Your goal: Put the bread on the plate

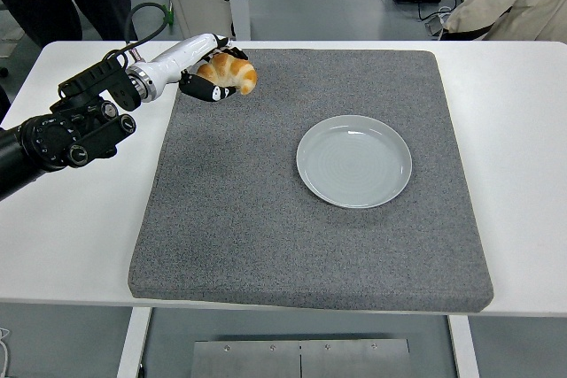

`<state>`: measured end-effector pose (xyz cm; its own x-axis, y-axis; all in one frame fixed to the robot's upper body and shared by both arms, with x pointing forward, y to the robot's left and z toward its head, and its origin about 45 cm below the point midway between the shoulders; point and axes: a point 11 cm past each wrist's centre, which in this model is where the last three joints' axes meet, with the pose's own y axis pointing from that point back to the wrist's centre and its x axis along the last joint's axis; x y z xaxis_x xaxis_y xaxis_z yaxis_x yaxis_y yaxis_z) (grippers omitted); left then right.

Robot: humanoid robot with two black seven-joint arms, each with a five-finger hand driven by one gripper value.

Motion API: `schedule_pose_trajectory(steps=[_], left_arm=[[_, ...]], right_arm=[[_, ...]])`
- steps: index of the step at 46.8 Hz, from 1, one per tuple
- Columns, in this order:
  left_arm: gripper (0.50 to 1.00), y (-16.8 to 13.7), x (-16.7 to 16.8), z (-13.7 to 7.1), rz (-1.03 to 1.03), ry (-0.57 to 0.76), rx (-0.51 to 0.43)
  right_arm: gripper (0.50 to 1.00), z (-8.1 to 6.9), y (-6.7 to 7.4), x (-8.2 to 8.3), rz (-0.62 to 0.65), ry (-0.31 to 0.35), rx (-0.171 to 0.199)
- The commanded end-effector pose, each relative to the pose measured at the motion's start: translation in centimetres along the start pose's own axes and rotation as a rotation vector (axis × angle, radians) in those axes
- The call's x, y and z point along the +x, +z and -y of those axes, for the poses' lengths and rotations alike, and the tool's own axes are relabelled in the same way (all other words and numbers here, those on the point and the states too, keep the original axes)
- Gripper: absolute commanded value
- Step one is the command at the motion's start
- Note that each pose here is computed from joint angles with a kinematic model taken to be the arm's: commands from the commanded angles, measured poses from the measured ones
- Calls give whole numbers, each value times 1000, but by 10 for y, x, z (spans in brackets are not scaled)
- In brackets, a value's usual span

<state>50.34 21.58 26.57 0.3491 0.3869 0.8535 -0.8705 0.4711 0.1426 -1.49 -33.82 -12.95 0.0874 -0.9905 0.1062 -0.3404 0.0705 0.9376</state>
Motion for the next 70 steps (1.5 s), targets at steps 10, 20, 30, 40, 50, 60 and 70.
schedule_pose_trajectory(steps=[10,20,30,40,50,60,70], left_arm=[[645,10,28,2,-3,38,-24],[654,33,32,7,-51,28,-84],[663,69,29,12,-100,17,-177],[664,94,19,15,-99,-15,-243],[666,113,10,16,-85,-37,-294],[675,135,-3,16,-72,-69,-346],[687,151,-20,20,-46,-99,-368]], right_arm=[[1000,0,0,0,1,-2,0],[1000,0,0,0,1,-2,0],[1000,0,0,0,0,0,0],[1000,0,0,0,0,0,0],[1000,0,0,0,1,-2,0],[1000,0,0,0,0,0,0],[1000,0,0,0,0,0,0]])
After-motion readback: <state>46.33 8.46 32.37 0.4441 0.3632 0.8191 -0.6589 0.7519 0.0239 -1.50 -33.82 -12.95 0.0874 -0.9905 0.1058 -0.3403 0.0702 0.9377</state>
